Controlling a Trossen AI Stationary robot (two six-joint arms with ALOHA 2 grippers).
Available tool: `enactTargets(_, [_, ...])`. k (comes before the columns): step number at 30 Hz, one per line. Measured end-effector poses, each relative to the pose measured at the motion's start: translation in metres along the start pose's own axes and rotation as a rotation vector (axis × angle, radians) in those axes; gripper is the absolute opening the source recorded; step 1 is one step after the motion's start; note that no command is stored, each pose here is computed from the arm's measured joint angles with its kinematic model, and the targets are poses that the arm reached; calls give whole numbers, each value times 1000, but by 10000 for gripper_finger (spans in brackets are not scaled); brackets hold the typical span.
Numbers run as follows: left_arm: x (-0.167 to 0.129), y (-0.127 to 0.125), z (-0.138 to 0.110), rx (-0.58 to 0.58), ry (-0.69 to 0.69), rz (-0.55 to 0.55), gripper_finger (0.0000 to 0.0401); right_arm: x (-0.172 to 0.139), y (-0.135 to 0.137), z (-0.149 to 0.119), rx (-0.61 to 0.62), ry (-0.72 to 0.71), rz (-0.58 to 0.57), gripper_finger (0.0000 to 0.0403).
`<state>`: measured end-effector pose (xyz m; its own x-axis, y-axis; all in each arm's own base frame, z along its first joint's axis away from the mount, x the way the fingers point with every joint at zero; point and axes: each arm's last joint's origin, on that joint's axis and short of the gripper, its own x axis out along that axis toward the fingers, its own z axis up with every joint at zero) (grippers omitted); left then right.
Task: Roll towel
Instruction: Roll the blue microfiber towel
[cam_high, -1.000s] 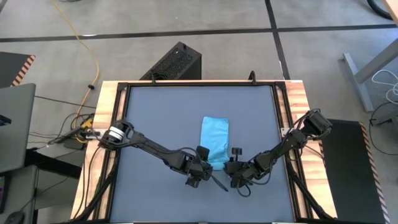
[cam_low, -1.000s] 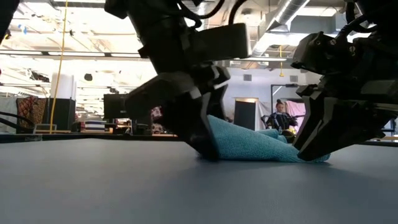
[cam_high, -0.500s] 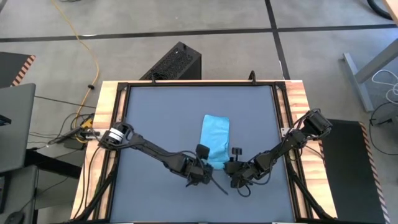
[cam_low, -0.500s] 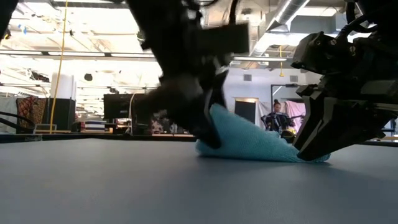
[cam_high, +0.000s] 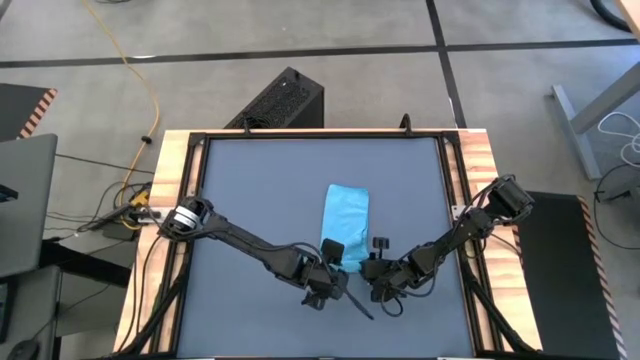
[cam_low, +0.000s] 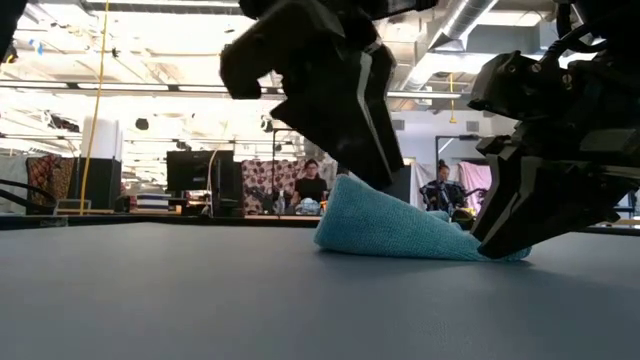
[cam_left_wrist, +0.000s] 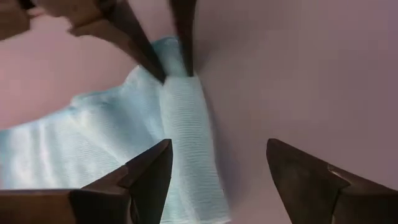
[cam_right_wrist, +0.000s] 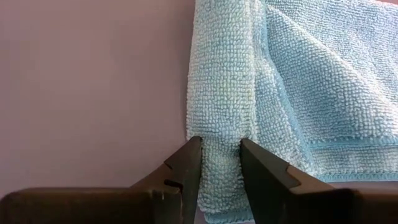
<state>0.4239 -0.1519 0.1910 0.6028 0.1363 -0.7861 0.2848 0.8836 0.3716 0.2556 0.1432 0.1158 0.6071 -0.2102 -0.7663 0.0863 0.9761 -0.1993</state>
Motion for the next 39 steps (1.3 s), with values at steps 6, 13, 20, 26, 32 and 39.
enactTargets(6, [5, -3, -4, -32, 13, -26, 249, 0, 0, 0, 0, 0, 0, 139])
enactTargets(13, [7, -4, -7, -68, 31, -77, 249, 0, 0, 0, 0, 0, 0, 139])
enactTargets(20, [8, -2, -8, -76, 47, -64, 249, 0, 0, 0, 0, 0, -1, 139])
enactTargets(26, [15, -4, -19, -132, 87, -84, 249, 0, 0, 0, 0, 0, -1, 139])
enactTargets(32, [17, -4, -24, -152, 108, -65, 249, 0, 0, 0, 0, 0, 0, 139])
enactTargets(39, [18, -1, -25, -156, 109, -46, 249, 0, 0, 0, 0, 0, 0, 139])
